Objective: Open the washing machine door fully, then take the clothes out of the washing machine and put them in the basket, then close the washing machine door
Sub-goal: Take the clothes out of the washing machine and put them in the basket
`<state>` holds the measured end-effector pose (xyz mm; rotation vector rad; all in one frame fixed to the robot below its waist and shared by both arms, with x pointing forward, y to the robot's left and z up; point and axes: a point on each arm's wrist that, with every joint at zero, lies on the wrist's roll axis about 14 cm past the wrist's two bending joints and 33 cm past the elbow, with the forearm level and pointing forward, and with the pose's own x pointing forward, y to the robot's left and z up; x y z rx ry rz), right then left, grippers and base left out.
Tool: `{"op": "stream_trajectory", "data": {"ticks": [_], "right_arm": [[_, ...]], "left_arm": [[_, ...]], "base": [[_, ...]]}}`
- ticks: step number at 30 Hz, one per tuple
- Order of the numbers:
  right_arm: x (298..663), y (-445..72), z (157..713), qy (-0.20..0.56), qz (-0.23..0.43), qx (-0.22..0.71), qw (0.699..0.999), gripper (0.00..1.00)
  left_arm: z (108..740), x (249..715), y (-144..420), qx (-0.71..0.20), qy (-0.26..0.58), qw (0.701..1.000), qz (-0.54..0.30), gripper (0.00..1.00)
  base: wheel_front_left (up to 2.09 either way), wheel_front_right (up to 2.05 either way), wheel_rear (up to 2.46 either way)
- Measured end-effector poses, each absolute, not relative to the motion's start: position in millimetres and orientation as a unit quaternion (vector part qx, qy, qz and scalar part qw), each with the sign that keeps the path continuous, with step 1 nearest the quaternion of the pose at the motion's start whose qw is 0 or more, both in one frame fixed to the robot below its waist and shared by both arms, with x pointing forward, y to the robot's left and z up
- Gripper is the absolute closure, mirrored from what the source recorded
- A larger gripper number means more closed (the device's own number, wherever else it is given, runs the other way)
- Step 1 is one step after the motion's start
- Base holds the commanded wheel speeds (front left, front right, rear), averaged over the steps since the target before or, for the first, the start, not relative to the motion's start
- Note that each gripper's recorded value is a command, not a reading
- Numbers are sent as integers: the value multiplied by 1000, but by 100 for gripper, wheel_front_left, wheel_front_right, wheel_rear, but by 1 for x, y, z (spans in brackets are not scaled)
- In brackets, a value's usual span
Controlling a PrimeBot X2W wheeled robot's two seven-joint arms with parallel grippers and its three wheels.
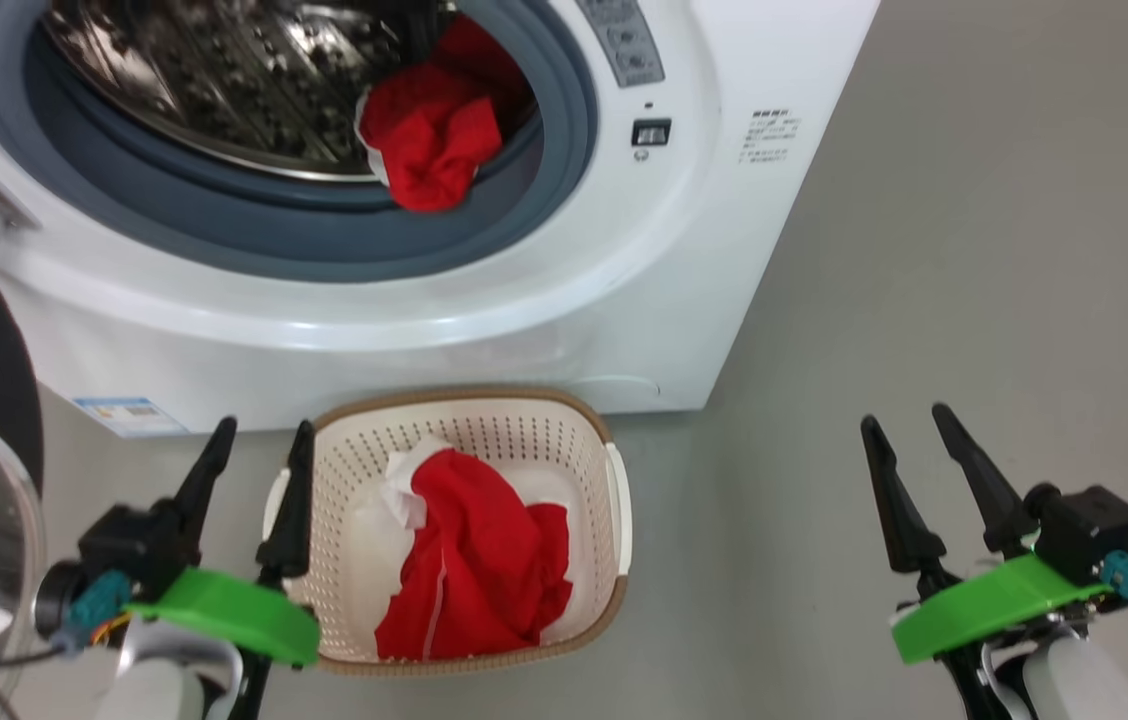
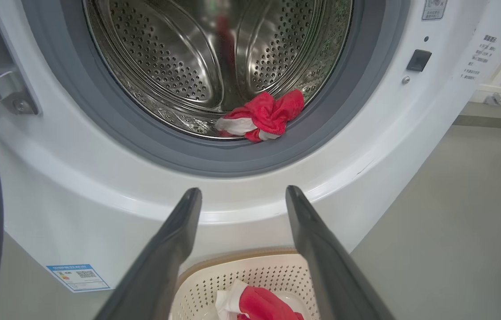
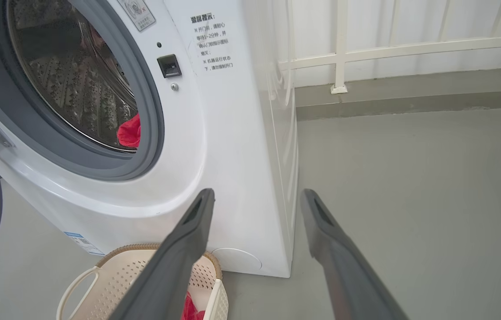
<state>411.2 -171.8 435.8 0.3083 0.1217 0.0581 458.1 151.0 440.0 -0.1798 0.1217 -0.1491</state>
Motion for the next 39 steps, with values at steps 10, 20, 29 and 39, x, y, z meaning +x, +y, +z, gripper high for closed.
{"op": "stream_trajectory", "data": {"ticks": [10, 20, 29, 39], "right_arm": [[382, -181, 442, 58, 20, 154, 986, 0], [356, -193, 444, 56, 4, 154, 986, 0], [345, -201, 447, 51, -8, 153, 987, 0], [346, -203, 440, 60, -14, 154, 986, 0]], "left_arm": [[465, 419, 177, -82, 23, 996, -40, 0], [474, 385, 195, -70, 9, 997, -15, 0], [476, 376, 194, -76, 6, 997, -11, 0], [467, 381, 188, -76, 19, 997, -16, 0]], "base": [[0, 0, 0], [0, 0, 0], [0, 0, 0], [0, 0, 0]]}}
